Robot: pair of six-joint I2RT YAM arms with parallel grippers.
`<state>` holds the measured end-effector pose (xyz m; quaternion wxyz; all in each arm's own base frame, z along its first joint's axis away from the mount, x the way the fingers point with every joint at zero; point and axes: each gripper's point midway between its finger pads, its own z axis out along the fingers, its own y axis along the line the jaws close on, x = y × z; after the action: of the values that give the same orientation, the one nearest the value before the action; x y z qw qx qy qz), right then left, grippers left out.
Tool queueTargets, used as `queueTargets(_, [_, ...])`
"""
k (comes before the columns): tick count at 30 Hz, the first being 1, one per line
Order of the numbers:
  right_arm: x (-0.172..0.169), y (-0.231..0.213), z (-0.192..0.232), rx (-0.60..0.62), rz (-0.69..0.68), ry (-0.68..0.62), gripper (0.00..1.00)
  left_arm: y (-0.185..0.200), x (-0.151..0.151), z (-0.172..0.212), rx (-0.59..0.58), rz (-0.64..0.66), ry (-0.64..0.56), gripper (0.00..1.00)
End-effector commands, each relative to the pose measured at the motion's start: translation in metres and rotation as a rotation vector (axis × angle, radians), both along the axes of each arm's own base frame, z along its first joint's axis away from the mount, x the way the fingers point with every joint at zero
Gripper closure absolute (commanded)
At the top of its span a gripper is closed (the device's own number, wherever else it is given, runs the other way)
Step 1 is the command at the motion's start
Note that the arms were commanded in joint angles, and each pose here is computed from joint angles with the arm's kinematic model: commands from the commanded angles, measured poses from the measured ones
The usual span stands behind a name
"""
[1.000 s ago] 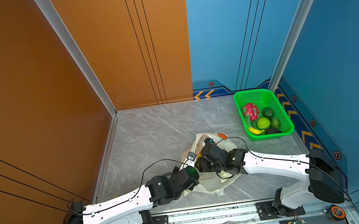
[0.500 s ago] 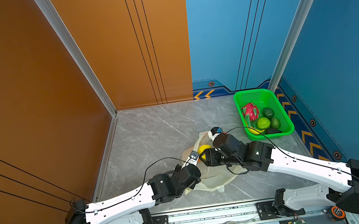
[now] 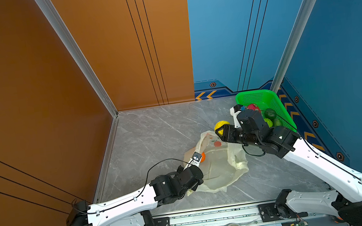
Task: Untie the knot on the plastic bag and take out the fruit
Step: 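Lift the yellow fruit out and release it into the green basket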
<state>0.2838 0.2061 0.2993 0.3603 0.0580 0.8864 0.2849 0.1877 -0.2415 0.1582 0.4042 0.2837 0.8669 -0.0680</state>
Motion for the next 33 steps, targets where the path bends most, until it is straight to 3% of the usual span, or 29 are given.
queueTargets(1, [0.008,-0.034,0.007,-0.001,-0.040,-0.009,0.43,-0.009,0.005,0.014,-0.032,-0.008,-0.016,1.00])
queueTargets(17, [0.133,-0.222,-0.068,-0.094,-0.448,0.083,0.43,-0.017,0.007,0.018,-0.036,-0.019,-0.017,1.00])
queueTargets(29, [0.216,-0.298,-0.131,-0.115,-0.592,0.186,0.42,-0.019,0.008,0.019,-0.034,-0.012,-0.024,1.00])
queueTargets(33, [0.228,-0.308,-0.149,-0.117,-0.614,0.222,0.35,-0.019,0.008,0.020,-0.038,-0.007,-0.026,1.00])
